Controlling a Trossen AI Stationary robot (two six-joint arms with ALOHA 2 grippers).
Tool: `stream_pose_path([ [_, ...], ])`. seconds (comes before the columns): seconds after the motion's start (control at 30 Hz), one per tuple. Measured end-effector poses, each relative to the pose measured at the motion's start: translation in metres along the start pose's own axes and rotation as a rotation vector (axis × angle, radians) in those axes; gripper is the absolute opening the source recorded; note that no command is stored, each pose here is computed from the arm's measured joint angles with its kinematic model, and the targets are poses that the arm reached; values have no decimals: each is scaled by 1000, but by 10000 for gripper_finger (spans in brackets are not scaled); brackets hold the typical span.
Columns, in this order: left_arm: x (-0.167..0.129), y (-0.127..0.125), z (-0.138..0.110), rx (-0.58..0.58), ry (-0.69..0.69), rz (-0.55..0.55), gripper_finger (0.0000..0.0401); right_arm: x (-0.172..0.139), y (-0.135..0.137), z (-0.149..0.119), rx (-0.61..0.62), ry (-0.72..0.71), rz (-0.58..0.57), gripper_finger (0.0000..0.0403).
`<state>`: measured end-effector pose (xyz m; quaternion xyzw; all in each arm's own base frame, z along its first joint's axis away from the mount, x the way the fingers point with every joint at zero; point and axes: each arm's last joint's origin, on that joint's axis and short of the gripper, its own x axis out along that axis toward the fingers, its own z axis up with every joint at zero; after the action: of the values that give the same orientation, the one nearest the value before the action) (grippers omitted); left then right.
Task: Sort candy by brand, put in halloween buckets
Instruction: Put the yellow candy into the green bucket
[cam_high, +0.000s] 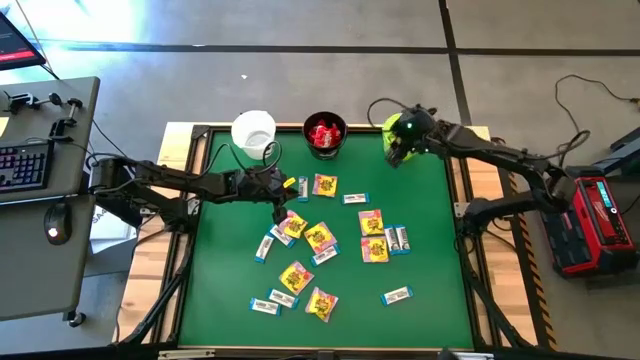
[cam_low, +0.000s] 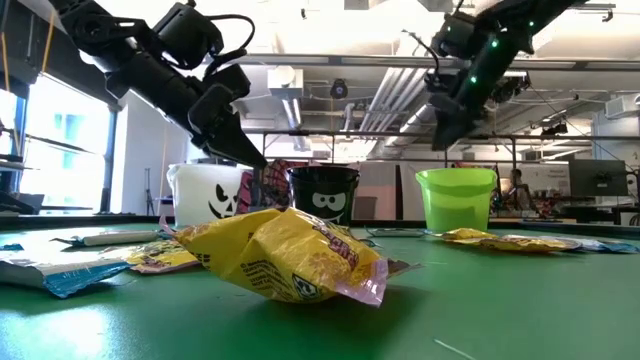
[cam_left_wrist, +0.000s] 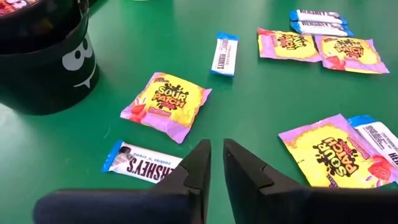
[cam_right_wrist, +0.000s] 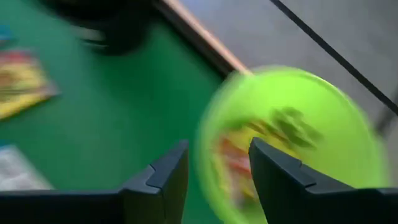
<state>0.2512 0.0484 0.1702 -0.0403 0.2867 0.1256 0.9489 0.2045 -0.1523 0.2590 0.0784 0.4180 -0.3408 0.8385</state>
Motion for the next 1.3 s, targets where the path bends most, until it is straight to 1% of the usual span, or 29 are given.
stream_pose_path([
  [0.07,0,0,0,0,0,0,47,4,14,-3,-49,-39,108,150],
  [0.17,0,0,0,0,0,0,65,12,36,-12,-111,-108,303,150],
  [0.23,0,0,0,0,1,1,76,16,52,-20,-148,-150,393,150],
  [0.3,1,0,-1,3,5,2,86,19,67,-31,-194,-191,437,150],
  [0.4,1,-1,-1,43,3,-10,96,21,87,-44,-244,-248,478,150],
  [0.5,1,-5,-1,95,4,-72,97,17,103,-50,-250,-302,532,149],
  [0.57,0,-11,-2,134,5,-153,97,13,112,-52,-249,-321,561,149],
  [0.67,-2,-24,-4,206,10,-274,98,8,121,-55,-258,-326,545,149],
  [0.8,-6,-44,-12,288,64,-337,111,5,127,-56,-271,-338,502,149],
  [0.93,-10,-63,-17,331,75,-331,132,5,127,-56,-267,-343,471,149],
  [1.03,-13,-73,-19,365,72,-285,150,5,127,-56,-267,-345,467,149],
  [1.2,-12,-78,-25,394,104,-193,167,5,127,-55,-272,-352,467,149],
  [1.3,-4,-81,-33,385,141,-186,167,5,127,-55,-273,-353,467,149],
])
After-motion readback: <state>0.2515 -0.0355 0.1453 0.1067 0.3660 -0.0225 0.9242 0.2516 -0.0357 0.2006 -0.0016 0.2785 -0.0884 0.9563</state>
